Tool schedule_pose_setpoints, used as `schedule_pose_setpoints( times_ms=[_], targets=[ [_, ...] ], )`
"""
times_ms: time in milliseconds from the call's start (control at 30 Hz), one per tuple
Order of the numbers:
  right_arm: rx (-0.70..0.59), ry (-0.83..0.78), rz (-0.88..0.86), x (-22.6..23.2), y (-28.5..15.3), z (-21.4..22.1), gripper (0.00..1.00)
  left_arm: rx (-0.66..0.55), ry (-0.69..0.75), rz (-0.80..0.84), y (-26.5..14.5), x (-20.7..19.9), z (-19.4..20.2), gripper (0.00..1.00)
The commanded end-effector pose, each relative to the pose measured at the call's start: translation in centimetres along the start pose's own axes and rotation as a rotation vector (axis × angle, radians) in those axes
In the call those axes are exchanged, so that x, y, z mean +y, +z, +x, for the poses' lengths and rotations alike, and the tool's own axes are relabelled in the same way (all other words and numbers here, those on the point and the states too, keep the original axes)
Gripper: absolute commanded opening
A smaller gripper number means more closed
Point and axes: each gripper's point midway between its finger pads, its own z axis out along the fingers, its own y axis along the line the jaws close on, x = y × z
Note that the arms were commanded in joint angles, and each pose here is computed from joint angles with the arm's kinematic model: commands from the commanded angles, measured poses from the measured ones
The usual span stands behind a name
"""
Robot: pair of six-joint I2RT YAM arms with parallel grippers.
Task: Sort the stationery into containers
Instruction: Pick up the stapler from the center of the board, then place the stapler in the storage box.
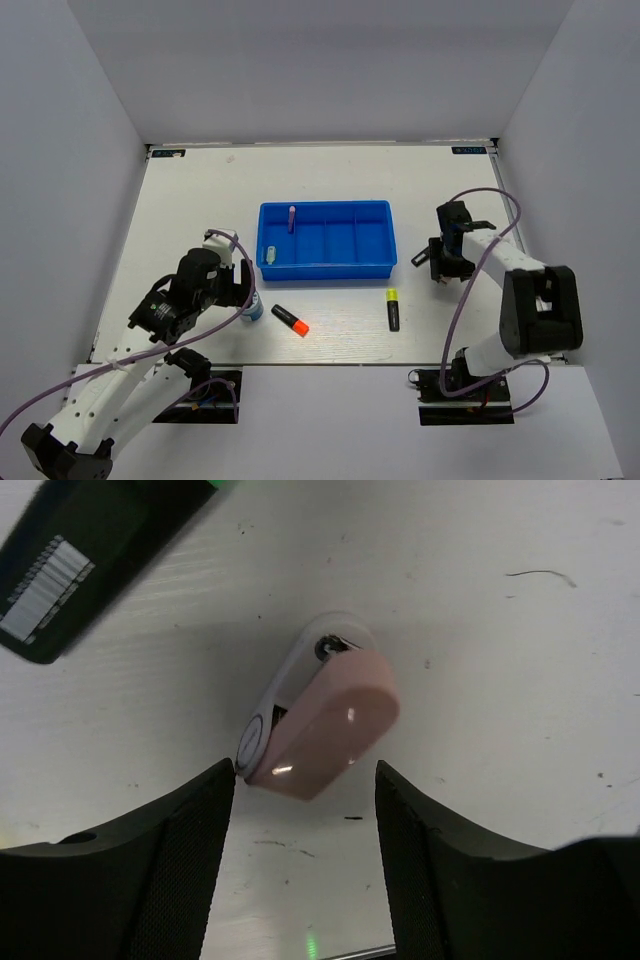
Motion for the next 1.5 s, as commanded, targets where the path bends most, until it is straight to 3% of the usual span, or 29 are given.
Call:
schedule_pose_setpoints(
  times_ms=[0,100,233,267,433,500,600,633,800,933,1000,1033,1067,1133,1167,1233,1267,1467],
  targets=[
    [0.039,0.118,-0.008,0.8,0.5,-0.7,0.61,-0.017,0.003,-0.002,0.2,0.1,-0.2,0.98],
    [0.039,0.14,-0.003,1.0,1.3,-1.3,0.58,-0.006,0.005,-0.009,0.4,0.2,-0.1,0.98],
    [0.04,0.153,0.025,0.7,1.6,-1.4,0.34,0.0,0.007,-0.017,0.5,0.4,0.1,0.98],
    [0.041,0.155,0.015,0.9,1.6,-1.3,0.23,0.008,0.011,-0.016,0.5,0.4,0.3,0.98],
    [-0.031,0.132,-0.02,0.8,0.5,-1.5,0.0,0.012,0.011,-0.019,0.6,0.4,0.3,0.98],
    [-0.064,0.097,-0.048,1.0,-0.3,-1.8,0.0,0.016,0.011,-0.02,0.6,0.4,0.4,0.98],
    [-0.177,-0.025,-0.233,3.4,-2.9,-3.0,0.0,0.014,0.011,-0.01,0.6,0.2,0.4,0.98],
    [-0.279,-0.108,-0.388,5.5,-5.6,-3.9,0.0,0.013,0.013,-0.003,0.6,0.1,0.4,0.98],
    [-0.528,-0.348,-0.695,9.6,-13.1,-6.3,0.0,0.011,0.022,0.046,0.8,-0.7,0.4,0.98],
    [-0.547,-0.475,-0.998,14.3,-18.6,-8.1,0.0,0.021,0.033,0.091,0.9,-1.5,0.7,0.98],
    [-0.478,-0.477,-1.055,16.6,-17.8,-9.2,0.0,0.019,0.036,0.106,1.0,-1.7,0.7,0.98],
    [-0.498,-0.488,-1.089,17.9,-19.6,-10.3,0.0,0.018,0.039,0.11,1.0,-1.7,0.8,0.98],
    [-0.479,-0.488,-1.094,19.2,-18.1,-11.3,0.0,0.016,0.04,0.115,1.1,-1.8,0.8,0.98],
    [-0.527,-0.522,-1.103,21.8,-20.8,-13.2,0.0,0.018,0.036,0.124,1.3,-2.0,0.9,0.97],
    [-0.453,-0.519,-1.098,23.5,-19.0,-13.3,0.0,0.021,0.032,0.126,1.3,-2.1,0.9,0.97],
    [-0.424,-0.539,-1.1,26.0,-20.4,-13.6,0.0,0.036,0.016,0.108,1.2,-1.9,1.0,0.95],
    [-0.379,-0.532,-1.086,27.4,-18.8,-14.3,0.0,0.03,0.01,0.093,1.0,-1.7,0.6,0.95],
    [-0.312,-0.508,-0.877,31.7,-15.5,-14.2,0.0,0.013,-0.043,-0.045,0.6,0.6,0.4,0.94]
  ],
)
